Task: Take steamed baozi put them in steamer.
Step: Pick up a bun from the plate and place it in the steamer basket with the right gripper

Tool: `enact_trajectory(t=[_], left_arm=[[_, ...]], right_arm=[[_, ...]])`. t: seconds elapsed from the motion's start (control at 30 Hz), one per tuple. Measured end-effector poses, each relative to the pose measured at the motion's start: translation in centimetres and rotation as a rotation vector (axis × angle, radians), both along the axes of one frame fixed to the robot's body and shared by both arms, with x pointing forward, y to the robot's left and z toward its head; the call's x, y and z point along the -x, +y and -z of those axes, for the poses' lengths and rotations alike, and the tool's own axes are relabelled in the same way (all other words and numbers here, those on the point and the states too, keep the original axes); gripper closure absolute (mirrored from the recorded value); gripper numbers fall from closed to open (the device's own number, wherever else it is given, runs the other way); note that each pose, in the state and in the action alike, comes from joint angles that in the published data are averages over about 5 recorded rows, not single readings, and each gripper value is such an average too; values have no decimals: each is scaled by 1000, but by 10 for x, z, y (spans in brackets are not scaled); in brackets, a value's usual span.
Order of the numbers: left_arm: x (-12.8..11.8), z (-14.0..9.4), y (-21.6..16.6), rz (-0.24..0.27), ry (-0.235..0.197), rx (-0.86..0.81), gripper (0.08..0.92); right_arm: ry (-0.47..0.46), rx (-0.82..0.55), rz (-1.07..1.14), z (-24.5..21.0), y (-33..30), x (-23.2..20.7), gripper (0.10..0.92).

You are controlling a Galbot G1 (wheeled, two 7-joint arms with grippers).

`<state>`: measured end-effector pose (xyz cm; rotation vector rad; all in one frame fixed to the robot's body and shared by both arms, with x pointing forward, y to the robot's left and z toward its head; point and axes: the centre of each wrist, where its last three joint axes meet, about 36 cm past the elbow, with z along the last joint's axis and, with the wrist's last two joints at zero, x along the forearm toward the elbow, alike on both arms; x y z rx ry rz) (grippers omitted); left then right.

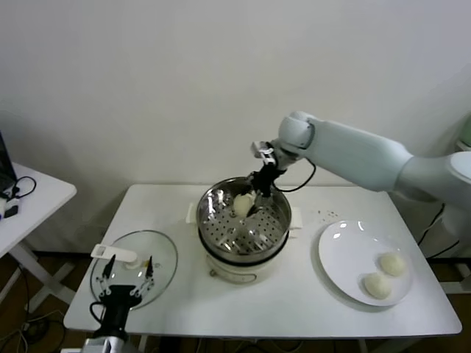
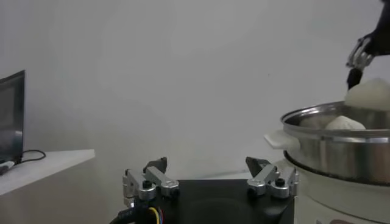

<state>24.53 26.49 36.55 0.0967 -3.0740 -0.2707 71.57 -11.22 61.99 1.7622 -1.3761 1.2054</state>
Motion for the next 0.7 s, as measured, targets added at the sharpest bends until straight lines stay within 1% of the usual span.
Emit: enact_trajectory(t=[0.27, 0.7], left_arm=[[1, 0, 1, -1, 2, -1, 177], [2, 1, 2, -1, 6, -1, 177]], right_arm=[[10, 0, -34, 17, 37, -2, 344], [12, 28, -39, 32, 44, -5, 344]])
